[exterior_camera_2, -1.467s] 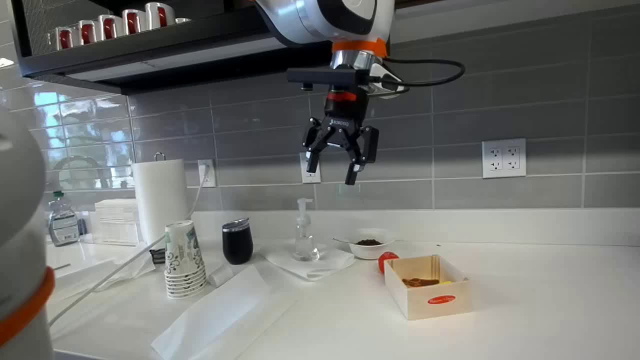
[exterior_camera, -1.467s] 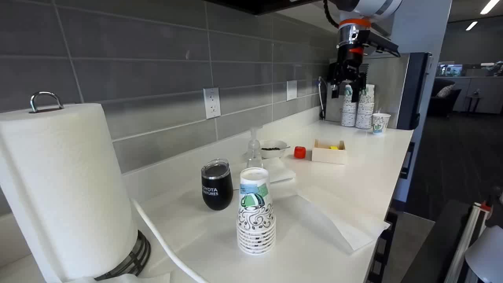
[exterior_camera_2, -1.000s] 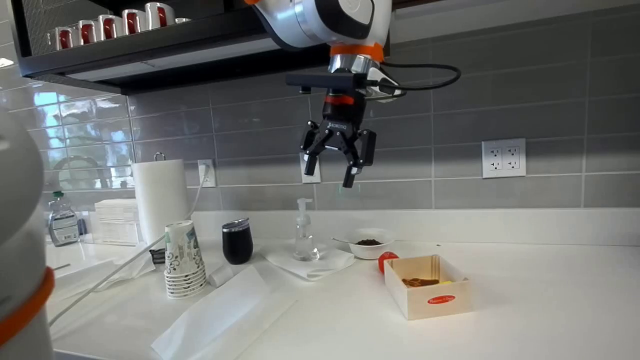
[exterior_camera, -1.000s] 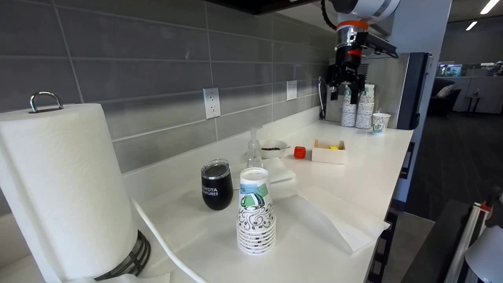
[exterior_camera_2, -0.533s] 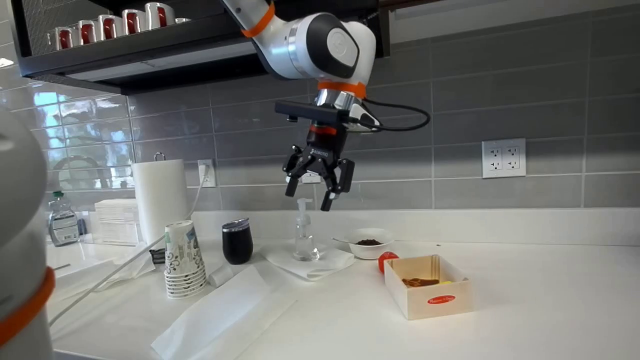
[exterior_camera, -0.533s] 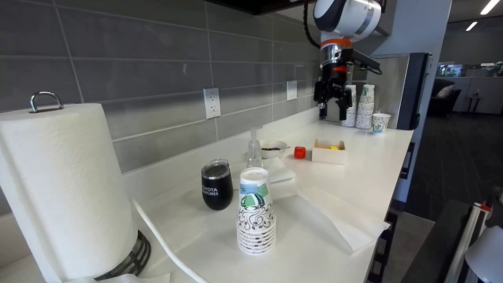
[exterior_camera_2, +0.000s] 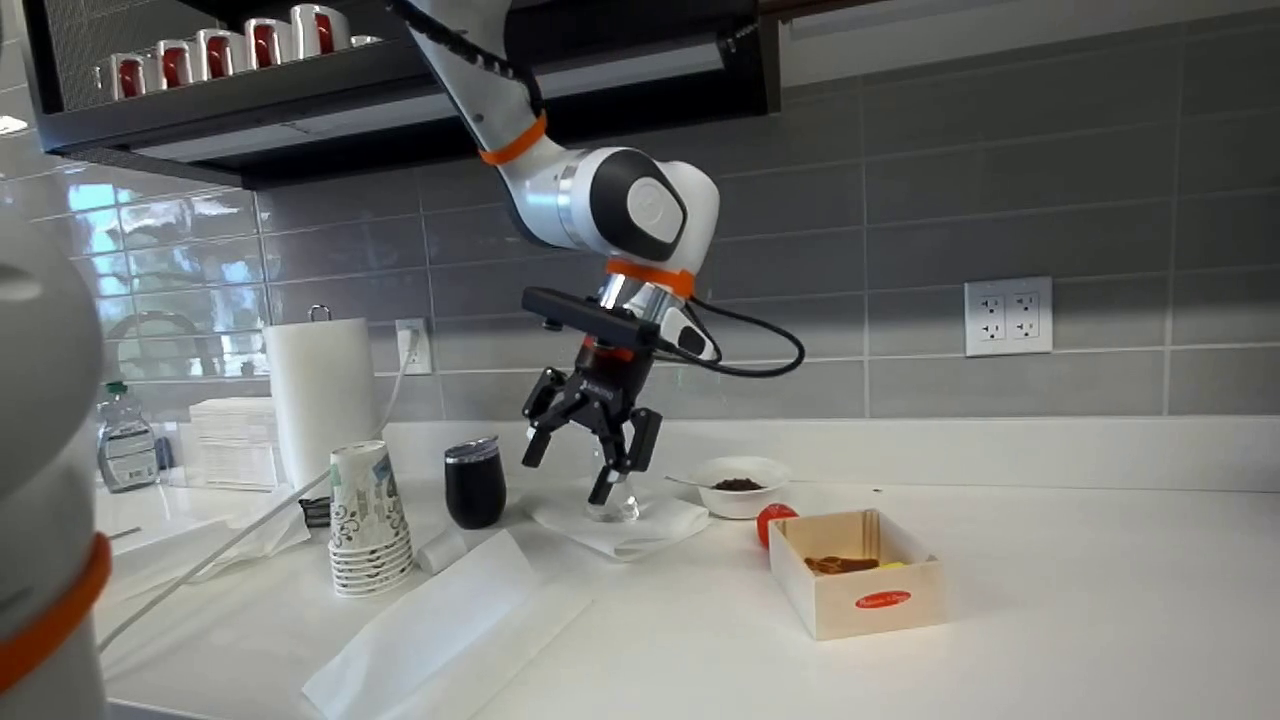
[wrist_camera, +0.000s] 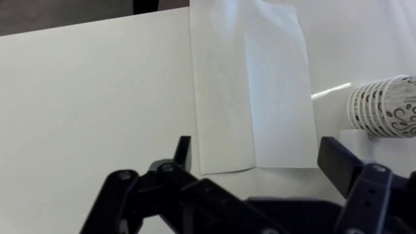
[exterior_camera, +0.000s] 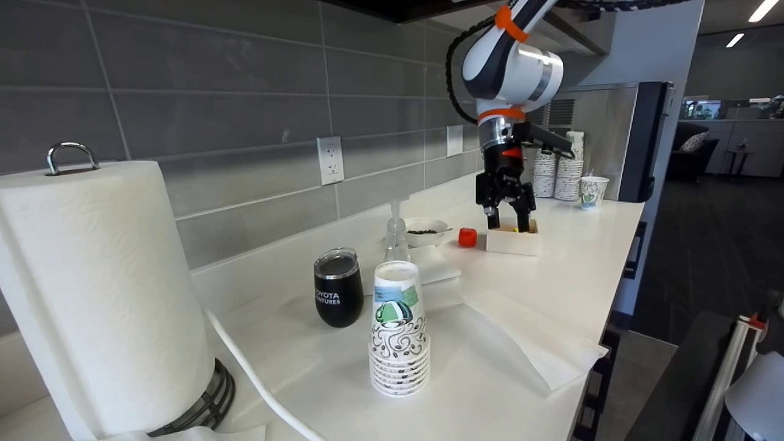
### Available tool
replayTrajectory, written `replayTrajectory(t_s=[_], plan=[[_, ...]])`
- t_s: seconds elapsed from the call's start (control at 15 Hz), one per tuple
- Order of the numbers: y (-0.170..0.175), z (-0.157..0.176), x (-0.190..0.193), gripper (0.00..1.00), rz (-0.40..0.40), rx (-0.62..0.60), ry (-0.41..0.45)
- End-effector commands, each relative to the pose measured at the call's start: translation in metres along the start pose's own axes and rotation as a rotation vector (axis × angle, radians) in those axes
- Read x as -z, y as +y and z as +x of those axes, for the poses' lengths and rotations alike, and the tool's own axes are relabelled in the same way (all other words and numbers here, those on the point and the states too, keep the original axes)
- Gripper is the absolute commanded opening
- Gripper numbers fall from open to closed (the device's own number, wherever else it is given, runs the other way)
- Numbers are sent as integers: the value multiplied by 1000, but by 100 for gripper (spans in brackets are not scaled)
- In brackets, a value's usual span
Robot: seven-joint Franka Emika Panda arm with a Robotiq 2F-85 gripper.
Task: Fold the napkin
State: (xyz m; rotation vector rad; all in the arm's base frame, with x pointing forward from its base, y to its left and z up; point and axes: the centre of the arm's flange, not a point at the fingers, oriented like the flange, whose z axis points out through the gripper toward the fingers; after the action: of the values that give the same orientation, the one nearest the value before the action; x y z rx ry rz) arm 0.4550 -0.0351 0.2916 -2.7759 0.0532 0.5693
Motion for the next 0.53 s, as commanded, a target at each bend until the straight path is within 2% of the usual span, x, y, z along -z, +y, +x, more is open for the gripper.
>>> replayTrajectory(t_s=[0.0, 0.47], plan=[[10, 3, -30, 100, 42, 0, -25], [23, 8, -74, 100, 53, -8, -56]])
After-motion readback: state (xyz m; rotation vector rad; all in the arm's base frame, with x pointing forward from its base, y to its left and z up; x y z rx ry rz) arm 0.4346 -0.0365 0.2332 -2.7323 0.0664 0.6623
